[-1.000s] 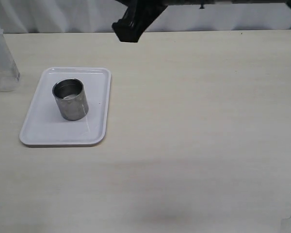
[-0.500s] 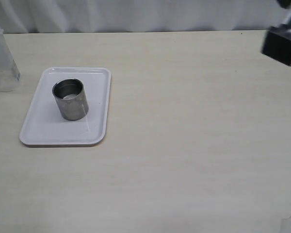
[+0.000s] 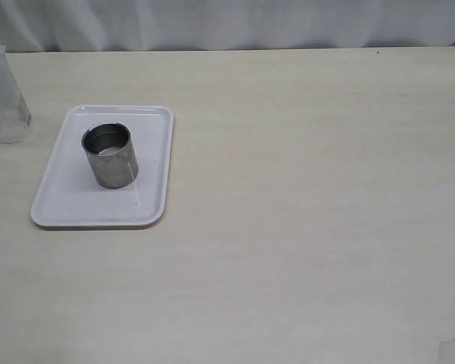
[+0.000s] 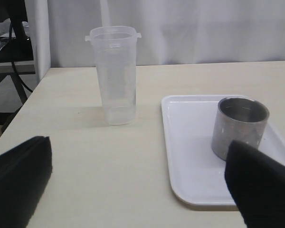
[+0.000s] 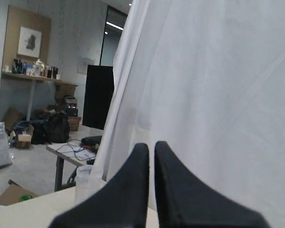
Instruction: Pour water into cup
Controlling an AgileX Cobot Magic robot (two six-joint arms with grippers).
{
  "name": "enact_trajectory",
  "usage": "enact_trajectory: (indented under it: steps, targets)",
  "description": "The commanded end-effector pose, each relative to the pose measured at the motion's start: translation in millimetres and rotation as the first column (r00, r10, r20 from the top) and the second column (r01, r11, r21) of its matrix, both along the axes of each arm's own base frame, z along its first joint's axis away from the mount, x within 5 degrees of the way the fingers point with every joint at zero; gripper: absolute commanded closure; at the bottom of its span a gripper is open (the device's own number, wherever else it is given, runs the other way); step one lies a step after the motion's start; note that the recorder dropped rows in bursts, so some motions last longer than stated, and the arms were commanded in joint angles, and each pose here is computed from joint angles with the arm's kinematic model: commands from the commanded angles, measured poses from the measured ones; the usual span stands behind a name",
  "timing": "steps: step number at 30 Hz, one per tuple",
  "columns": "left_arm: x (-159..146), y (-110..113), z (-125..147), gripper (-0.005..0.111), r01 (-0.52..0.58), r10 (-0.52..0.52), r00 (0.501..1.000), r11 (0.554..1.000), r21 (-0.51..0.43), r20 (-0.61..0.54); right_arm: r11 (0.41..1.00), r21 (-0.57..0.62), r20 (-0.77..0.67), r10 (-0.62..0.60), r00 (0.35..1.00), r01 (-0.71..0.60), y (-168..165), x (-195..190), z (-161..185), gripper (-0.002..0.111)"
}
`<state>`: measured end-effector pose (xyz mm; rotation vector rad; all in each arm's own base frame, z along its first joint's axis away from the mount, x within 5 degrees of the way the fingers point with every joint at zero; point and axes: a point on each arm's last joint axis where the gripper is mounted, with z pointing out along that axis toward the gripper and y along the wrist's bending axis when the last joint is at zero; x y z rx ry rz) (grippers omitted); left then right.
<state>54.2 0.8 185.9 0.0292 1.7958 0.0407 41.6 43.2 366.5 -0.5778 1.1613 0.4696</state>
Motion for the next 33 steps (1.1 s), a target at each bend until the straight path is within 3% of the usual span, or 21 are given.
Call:
enact_trajectory:
  steps: [1,13,33]
  targets:
    - [0,0,0,0.015,0.008,-0.008,1.0,1.0,-0.002,0.008,0.998,0.065,0.025,0.0,1.0,-0.002,-10,-13,-1,0.104]
    - [0,0,0,0.015,0.008,-0.008,1.0,1.0,-0.002,0.008,0.993,0.121,0.113,-0.005,0.994,-0.009,-24,-35,2,0.104]
    - [0,0,0,0.015,0.008,-0.008,1.0,1.0,-0.002,0.008,0.991,0.131,0.102,0.004,0.995,-0.018,-24,-35,2,0.104]
